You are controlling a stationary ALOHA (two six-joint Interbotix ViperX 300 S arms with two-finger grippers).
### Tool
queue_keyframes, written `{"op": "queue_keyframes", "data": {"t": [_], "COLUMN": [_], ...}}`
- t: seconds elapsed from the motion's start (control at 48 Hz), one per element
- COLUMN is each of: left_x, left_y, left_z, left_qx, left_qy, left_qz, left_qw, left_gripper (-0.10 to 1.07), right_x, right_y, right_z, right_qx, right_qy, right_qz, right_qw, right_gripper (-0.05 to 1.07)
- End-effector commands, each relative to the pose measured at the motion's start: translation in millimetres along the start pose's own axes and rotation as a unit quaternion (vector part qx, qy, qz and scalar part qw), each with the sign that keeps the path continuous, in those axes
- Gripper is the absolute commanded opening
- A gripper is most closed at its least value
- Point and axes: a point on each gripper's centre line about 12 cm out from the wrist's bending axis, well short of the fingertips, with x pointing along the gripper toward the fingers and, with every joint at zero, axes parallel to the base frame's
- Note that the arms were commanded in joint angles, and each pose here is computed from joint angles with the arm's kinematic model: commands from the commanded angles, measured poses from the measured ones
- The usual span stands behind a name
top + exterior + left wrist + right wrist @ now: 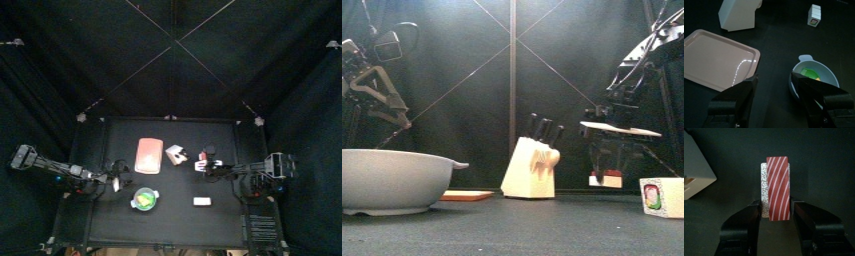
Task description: Put salmon sushi right of holder
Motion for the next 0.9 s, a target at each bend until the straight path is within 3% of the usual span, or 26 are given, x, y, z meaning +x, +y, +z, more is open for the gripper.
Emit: {"op": "queue_keyframes", "data": {"t": [0.0,0.292,0.875], "left_x": [0.4,0.2,0.4], "left_y": [-1.0,-1.0,-0.8], "left_z": [3.9,4.1,3.3], "left_qx": [-0.002,-0.002,-0.002], "left_qy": [-0.004,-0.004,-0.003], "left_qz": [-0.001,-0.001,0.0], "left_qw": [1.0,1.0,1.0], "left_gripper": [0.9,0.9,0.9], "right_x": [-4.0,-2.7,-2.7], "right_y": [6.3,8.3,13.5], "right_z": [4.9,3.7,-5.6], "right_qx": [0.009,0.005,0.005], "right_qy": [-0.003,0.0,0.019], "right_qz": [0.012,0.017,0.031], "right_qw": [0.9999,0.9998,0.9993], "right_gripper": [0.67,0.82,0.83]}}
